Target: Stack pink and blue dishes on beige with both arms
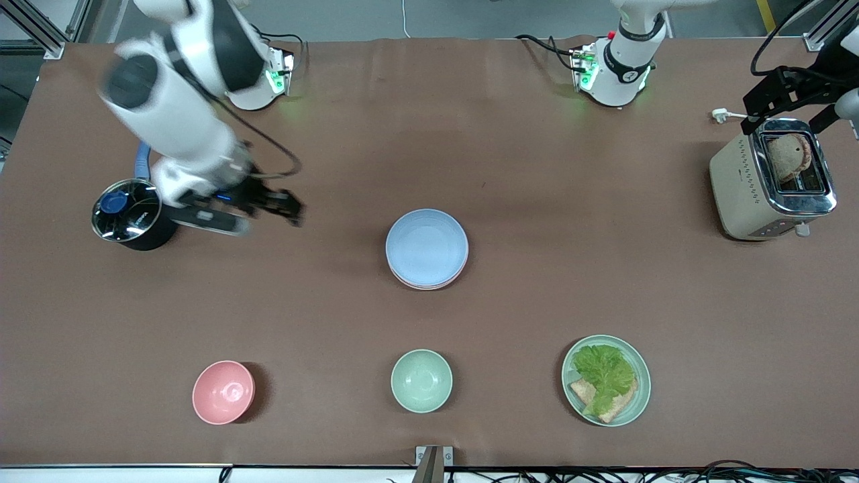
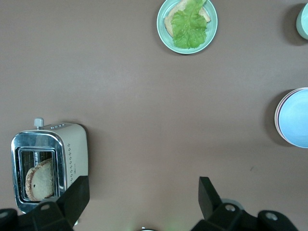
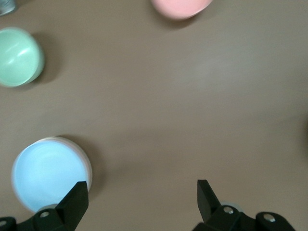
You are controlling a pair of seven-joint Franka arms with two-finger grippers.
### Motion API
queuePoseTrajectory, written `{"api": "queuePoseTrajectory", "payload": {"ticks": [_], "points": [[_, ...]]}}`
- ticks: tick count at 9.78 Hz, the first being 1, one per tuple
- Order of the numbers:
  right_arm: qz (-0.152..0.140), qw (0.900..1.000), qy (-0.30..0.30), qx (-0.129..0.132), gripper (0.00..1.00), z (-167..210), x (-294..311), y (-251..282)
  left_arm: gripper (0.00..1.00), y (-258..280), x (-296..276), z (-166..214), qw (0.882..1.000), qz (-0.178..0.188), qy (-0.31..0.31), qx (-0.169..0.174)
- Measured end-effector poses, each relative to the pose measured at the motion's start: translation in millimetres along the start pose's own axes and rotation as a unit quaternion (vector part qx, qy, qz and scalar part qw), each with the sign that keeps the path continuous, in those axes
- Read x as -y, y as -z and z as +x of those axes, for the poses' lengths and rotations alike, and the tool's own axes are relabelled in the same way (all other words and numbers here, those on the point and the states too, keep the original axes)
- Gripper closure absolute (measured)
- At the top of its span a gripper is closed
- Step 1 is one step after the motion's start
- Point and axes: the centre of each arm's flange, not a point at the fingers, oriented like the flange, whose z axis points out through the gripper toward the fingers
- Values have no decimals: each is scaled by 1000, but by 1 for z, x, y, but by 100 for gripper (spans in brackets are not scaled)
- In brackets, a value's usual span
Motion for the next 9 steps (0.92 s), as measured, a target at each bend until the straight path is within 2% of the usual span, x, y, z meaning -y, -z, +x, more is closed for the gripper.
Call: {"api": "queuePoseTrajectory", "payload": {"ticks": [1, 3, 4, 6, 9], "points": [[-17, 1000, 7, -2, 0, 22, -40, 31, 0, 0, 0, -3, 1000, 1, -8, 1], [-28, 998, 49, 11, 0, 56, -123, 81, 0, -2, 1, -6, 1000, 1, -14, 3], [-30, 998, 49, 18, 0, 61, -150, 103, 0, -4, 2, -6, 1000, 2, -15, 6], [-31, 998, 44, 23, 0, 55, -165, 136, 0, -12, 2, -4, 1000, 2, -14, 14], [-29, 998, 47, 19, 0, 53, -162, 142, 0, -31, -1, 6, 999, 0, -18, 33]]}}
